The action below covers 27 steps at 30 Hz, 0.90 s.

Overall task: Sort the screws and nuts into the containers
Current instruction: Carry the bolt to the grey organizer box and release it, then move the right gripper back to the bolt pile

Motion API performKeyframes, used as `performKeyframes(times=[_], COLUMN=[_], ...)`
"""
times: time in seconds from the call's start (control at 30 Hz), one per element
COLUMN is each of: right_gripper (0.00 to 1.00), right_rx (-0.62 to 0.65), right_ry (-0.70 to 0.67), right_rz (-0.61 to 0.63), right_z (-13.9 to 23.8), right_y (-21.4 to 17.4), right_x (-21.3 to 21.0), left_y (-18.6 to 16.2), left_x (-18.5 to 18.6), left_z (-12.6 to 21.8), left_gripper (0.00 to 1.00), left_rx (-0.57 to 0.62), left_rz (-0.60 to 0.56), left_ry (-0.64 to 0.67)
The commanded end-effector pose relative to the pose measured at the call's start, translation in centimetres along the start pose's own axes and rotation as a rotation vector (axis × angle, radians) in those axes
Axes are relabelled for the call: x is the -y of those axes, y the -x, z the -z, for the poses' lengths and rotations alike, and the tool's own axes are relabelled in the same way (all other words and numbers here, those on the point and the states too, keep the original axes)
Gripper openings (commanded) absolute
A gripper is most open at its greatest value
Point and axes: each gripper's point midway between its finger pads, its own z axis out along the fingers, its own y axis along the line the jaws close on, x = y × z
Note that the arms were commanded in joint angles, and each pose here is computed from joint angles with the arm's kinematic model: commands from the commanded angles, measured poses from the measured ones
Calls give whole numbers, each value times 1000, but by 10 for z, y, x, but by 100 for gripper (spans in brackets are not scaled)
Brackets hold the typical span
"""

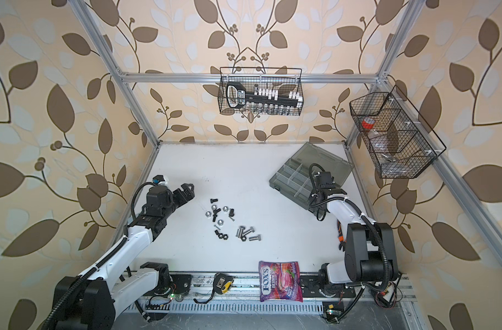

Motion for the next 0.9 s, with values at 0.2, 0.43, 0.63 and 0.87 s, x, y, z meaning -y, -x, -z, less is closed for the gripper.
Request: performKeyframes(times=[0.2,0.43,0.63,0.87], right_gripper=[26,34,37,37], right_rx=[-10,24,66,85], right_ry=[-44,-28,38,177], right_rz=[-18,-28,-18,83], right_z=[-8,5,31,63], right_y=[-8,1,14,-4], right_x=[11,10,-3,-66], left_y=[23,24,30,28], left_x=[6,4,0,-1], left_z=[9,9,12,11], left_gripper=[99,99,99,99], left_rx=[70,66,81,73], left_rz=[14,37,69,103], left_ry=[18,39,74,80])
